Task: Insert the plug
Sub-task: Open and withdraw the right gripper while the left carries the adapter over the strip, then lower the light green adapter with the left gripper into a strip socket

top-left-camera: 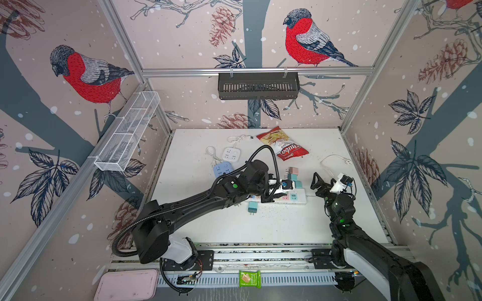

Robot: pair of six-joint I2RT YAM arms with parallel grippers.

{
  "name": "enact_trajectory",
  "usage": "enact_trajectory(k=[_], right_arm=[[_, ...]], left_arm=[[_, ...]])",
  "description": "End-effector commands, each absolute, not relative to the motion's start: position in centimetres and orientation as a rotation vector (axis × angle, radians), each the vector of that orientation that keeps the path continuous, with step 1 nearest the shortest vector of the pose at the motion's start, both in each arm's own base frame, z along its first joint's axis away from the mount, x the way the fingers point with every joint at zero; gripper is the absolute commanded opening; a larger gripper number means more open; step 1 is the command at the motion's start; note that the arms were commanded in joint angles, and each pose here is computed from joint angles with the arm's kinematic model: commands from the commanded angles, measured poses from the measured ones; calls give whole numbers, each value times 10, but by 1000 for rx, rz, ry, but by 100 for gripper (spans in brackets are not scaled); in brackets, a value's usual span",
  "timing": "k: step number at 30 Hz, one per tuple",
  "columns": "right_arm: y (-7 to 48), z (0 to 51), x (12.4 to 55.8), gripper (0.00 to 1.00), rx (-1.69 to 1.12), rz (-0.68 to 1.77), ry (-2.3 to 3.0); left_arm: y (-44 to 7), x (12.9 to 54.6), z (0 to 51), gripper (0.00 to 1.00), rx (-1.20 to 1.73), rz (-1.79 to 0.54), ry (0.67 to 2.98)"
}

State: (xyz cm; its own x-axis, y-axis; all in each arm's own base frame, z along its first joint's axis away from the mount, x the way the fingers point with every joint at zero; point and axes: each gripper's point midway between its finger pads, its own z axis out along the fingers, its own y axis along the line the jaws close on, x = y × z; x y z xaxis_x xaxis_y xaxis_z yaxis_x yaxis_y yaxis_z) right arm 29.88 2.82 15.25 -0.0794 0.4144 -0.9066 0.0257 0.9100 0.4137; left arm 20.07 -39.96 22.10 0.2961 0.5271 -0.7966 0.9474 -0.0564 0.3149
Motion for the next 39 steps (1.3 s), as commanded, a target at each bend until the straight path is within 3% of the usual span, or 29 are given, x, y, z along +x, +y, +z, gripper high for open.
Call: enact_trajectory(k=[1,15,39], right_arm=[[23,156,301,100,367,302,1616],[-3,154,289,100,514,254,1552],[-16,153,282,100,583,240,1515]], left_arm=[[-403,197,206,0,1835,-621,1369],[-456,238,161,0,1803,-711,1875],[-490,261,125,0,1768,-741,1843]])
